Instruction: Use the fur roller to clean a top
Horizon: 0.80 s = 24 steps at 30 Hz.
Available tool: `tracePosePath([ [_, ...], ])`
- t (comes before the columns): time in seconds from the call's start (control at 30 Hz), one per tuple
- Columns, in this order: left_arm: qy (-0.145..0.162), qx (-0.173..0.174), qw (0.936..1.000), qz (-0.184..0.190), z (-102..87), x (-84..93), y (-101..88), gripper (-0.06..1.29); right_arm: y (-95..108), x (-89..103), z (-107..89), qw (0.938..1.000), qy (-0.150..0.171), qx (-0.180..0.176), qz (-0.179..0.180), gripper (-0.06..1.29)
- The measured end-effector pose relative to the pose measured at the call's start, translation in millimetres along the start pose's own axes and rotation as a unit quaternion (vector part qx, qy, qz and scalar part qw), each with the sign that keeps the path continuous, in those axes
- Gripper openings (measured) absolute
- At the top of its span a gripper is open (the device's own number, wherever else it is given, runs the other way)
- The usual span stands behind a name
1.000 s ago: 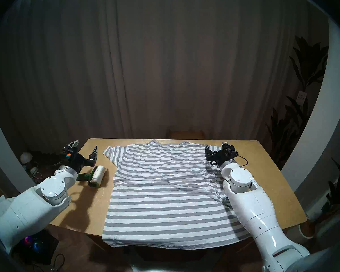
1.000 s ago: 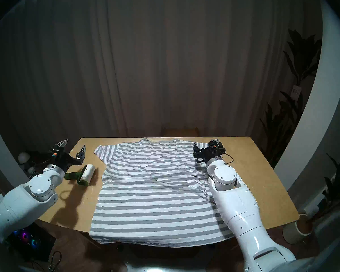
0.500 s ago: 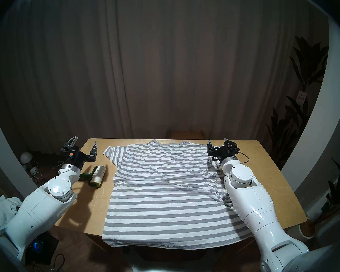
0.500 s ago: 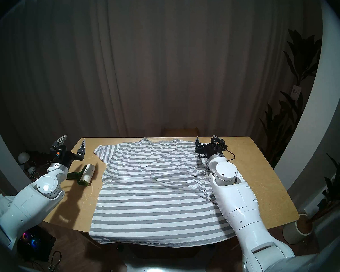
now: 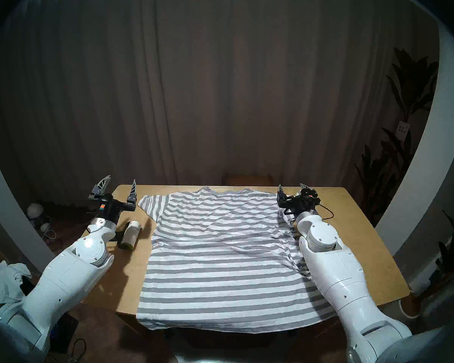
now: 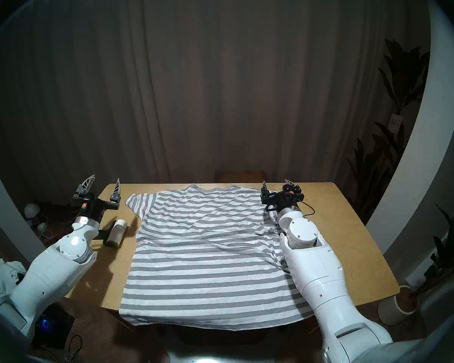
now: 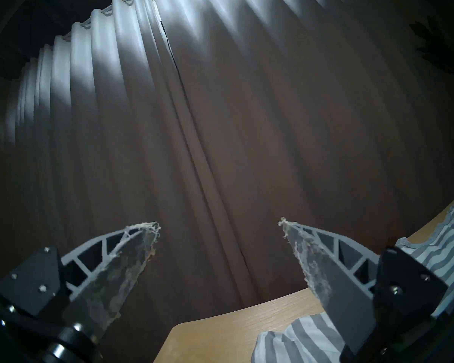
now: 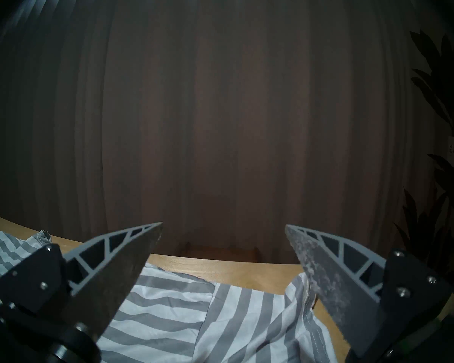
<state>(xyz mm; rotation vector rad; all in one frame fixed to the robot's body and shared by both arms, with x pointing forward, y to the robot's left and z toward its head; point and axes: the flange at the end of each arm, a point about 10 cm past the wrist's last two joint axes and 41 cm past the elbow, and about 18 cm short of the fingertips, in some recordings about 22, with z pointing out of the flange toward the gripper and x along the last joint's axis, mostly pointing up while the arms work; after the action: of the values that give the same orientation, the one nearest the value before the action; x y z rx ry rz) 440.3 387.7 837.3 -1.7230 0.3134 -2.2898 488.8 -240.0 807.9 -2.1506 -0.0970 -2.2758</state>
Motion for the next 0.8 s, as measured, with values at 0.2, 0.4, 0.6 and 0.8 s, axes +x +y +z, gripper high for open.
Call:
tracePosePath([
  [0.2,-0.029,-0.006,0.9984,-0.048,9.7,14.3,-9.9,1.21,0.3,-1.6,0.7,1.0000,0.002,0.004,0.000,1.23],
  [0.4,-0.077,-0.011,0.9945,-0.070,10.6,14.2,-22.4,1.21,-0.8,-4.2,1.4,1.0000,0.003,0.008,-0.001,1.23],
  [0.6,-0.110,-0.018,0.9911,-0.073,7.3,10.5,-26.6,1.21,-6.5,-5.4,2.1,0.9998,0.016,-0.001,-0.013,1.23],
  [0.8,-0.121,-0.022,0.9896,-0.075,6.7,10.8,-28.8,1.21,-10.2,-6.6,2.4,0.9995,0.025,-0.007,-0.018,1.23],
])
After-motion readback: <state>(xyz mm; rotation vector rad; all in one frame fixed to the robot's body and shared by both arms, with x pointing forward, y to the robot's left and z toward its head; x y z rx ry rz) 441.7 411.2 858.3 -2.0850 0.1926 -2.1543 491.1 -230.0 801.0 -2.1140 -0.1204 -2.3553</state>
